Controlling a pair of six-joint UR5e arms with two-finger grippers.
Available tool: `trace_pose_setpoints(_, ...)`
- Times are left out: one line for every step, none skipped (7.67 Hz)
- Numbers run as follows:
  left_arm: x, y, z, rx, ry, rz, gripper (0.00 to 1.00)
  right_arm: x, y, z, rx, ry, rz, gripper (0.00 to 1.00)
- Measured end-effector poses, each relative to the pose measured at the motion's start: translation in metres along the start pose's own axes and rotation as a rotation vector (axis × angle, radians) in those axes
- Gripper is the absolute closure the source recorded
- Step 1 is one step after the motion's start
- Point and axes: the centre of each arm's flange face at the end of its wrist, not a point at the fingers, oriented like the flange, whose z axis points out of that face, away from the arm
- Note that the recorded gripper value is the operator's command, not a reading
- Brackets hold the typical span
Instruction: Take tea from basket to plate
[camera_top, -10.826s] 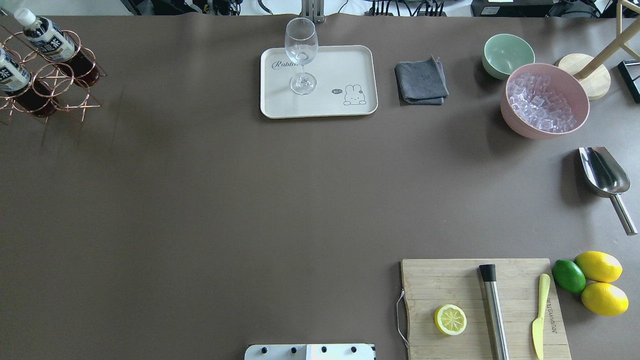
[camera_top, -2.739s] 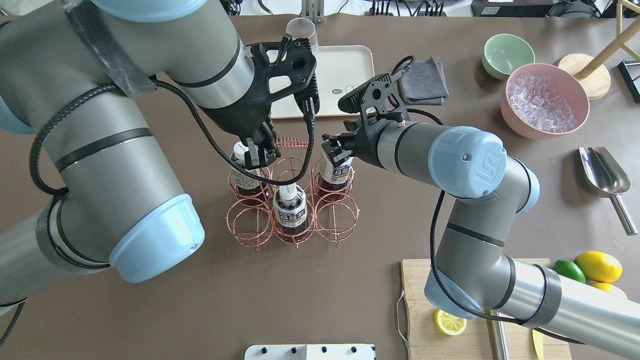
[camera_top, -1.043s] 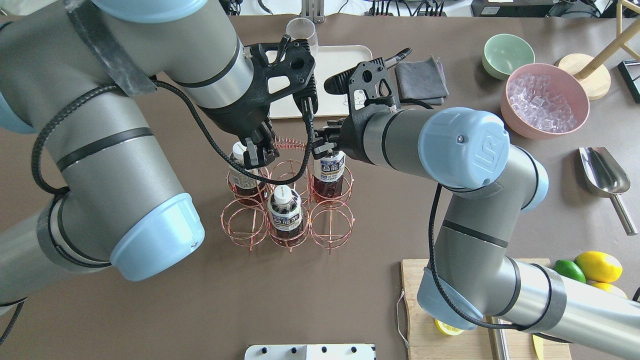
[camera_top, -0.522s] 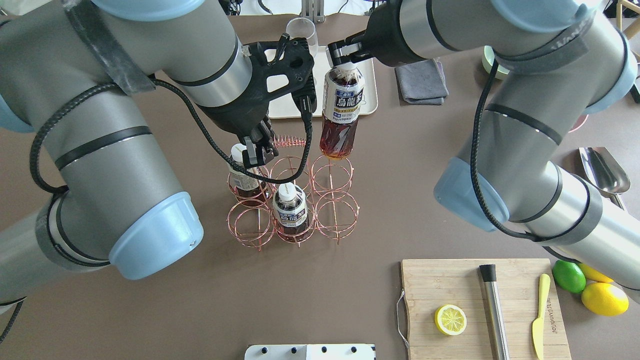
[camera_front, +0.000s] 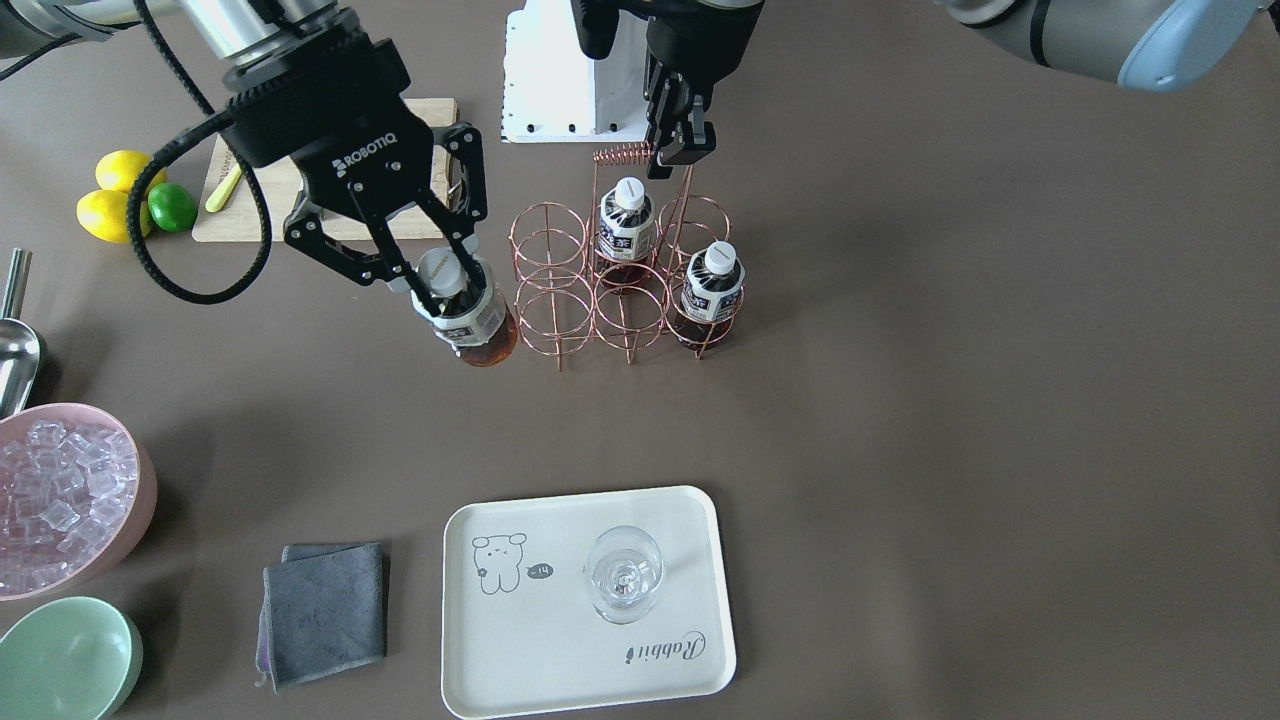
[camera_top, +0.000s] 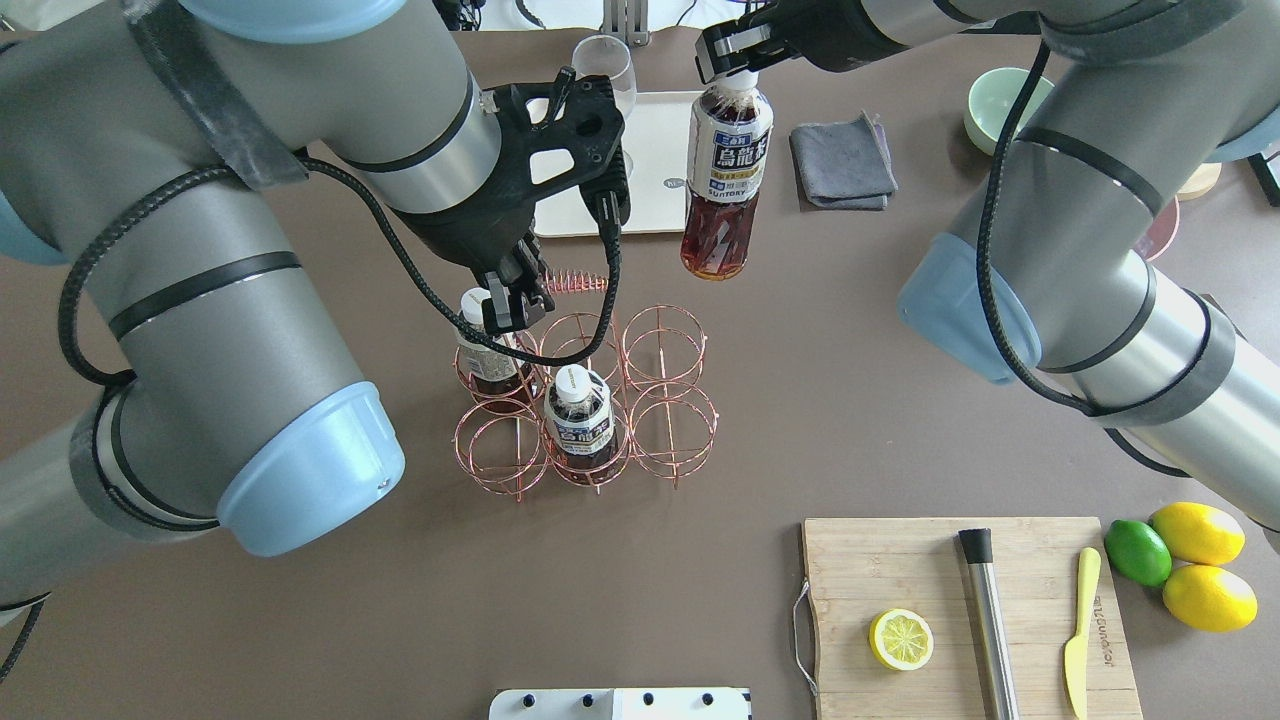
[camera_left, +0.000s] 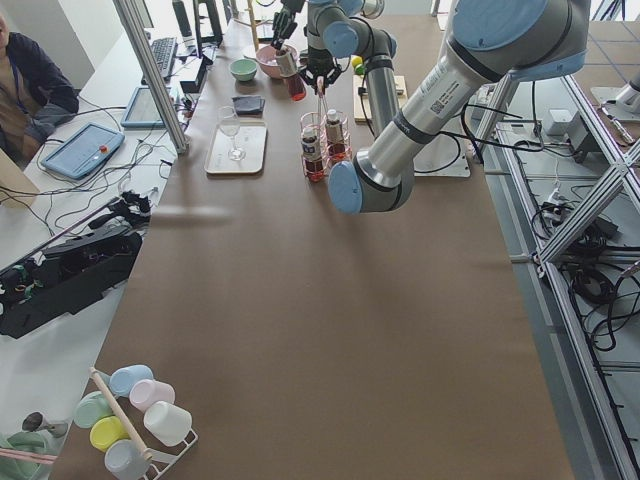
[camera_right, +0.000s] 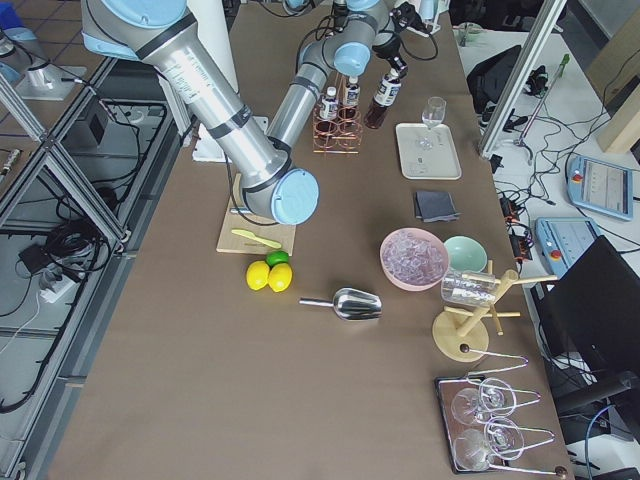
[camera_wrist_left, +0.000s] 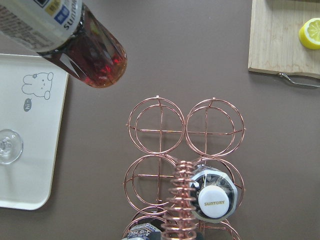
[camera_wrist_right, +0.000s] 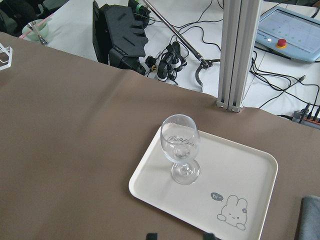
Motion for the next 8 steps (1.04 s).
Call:
trace_pose_setpoints(-0.005, 0.002, -0.007, 0.006, -0.009, -0.007, 1.0, 0.019, -0.003, 0.017, 0.034, 0.031, -0.01, 1.0)
trace_pose_setpoints(-0.012, 0.005, -0.016, 0.012, -0.02, -0.016, 1.0, 0.039, -0.003, 0.041, 0.072, 0.046, -0.017, 1.0)
trace_pose_setpoints(-0.018, 0.009, -0.024, 0.02, -0.02, -0.024, 1.0, 0.06, -0.002, 0.069, 0.108, 0.06, -0.017, 1.0)
trace_pose_setpoints(-0.025, 0.013, -0.031, 0.026, -0.024, -0.032, 1.0, 0.078, -0.001, 0.097, 0.143, 0.078, -0.015, 1.0)
trace_pose_setpoints(-0.032, 0.018, -0.04, 0.03, -0.035, -0.043, 1.0, 0.088, -0.001, 0.125, 0.175, 0.094, -0.015, 1.0)
trace_pose_setpoints(-0.043, 0.027, -0.049, 0.029, -0.056, -0.061, 1.0, 0.087, -0.004, 0.149, 0.199, 0.109, 0.002, 1.0)
trace_pose_setpoints(-0.056, 0.04, -0.057, 0.025, -0.074, -0.086, 1.0, 0.082, -0.009, 0.166, 0.214, 0.128, 0.02, 1.0)
trace_pose_setpoints(-0.072, 0.057, -0.065, 0.021, -0.082, -0.12, 1.0, 0.075, -0.018, 0.18, 0.222, 0.143, 0.031, 1.0)
